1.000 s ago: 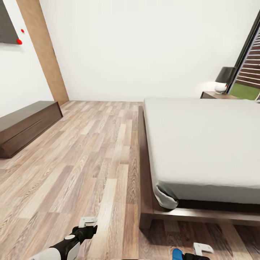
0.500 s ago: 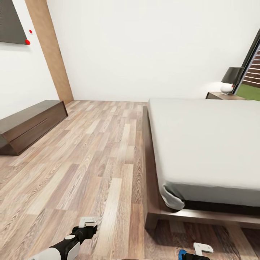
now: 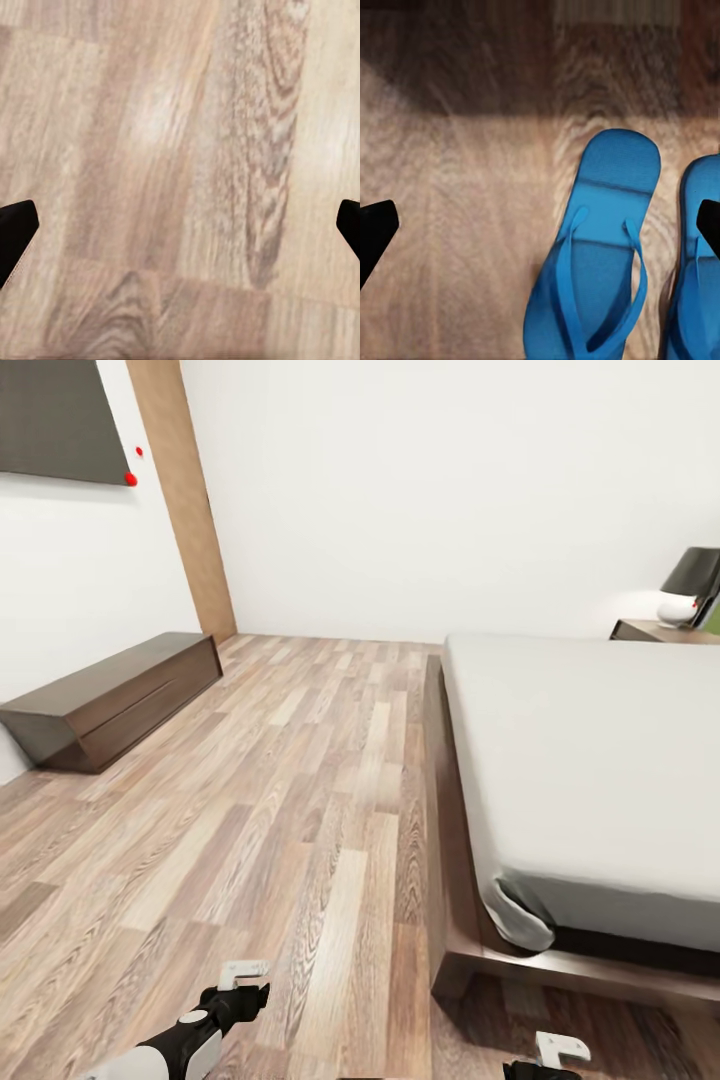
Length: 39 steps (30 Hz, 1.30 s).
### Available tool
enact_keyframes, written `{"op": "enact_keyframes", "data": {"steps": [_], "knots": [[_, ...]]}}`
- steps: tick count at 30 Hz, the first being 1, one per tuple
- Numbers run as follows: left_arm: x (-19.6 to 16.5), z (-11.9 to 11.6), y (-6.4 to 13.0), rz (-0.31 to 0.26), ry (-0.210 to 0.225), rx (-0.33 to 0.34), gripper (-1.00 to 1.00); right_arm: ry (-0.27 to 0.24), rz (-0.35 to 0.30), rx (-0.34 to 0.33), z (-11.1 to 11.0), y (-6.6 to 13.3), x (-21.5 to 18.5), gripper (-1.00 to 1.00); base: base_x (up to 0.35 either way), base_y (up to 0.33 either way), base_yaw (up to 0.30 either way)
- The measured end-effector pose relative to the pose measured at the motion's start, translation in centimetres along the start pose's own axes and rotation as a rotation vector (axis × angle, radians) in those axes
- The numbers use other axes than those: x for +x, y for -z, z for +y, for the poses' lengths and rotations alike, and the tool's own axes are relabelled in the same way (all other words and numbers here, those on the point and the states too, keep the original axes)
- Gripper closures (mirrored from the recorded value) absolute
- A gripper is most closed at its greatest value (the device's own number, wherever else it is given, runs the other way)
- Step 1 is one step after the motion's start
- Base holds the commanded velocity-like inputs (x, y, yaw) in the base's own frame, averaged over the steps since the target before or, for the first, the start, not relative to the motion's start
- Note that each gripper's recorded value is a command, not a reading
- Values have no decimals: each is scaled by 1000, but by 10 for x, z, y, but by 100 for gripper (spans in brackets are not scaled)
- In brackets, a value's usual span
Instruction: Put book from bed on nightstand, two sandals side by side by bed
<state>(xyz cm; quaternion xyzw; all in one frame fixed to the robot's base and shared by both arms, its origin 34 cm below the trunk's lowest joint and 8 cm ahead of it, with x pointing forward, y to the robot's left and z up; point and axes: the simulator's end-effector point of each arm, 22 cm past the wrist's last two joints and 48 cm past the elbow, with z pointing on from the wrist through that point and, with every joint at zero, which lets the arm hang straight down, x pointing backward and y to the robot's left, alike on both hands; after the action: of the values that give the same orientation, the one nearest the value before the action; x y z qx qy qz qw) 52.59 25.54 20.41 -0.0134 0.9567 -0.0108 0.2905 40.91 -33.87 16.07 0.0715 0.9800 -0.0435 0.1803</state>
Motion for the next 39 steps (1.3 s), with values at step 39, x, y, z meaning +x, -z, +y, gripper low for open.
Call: {"op": "enact_keyframes", "data": {"steps": [39], "knots": [[0,0,0,0,0,0,-100,2,0,-2,1,0,0,-100,0,4,286]]}}
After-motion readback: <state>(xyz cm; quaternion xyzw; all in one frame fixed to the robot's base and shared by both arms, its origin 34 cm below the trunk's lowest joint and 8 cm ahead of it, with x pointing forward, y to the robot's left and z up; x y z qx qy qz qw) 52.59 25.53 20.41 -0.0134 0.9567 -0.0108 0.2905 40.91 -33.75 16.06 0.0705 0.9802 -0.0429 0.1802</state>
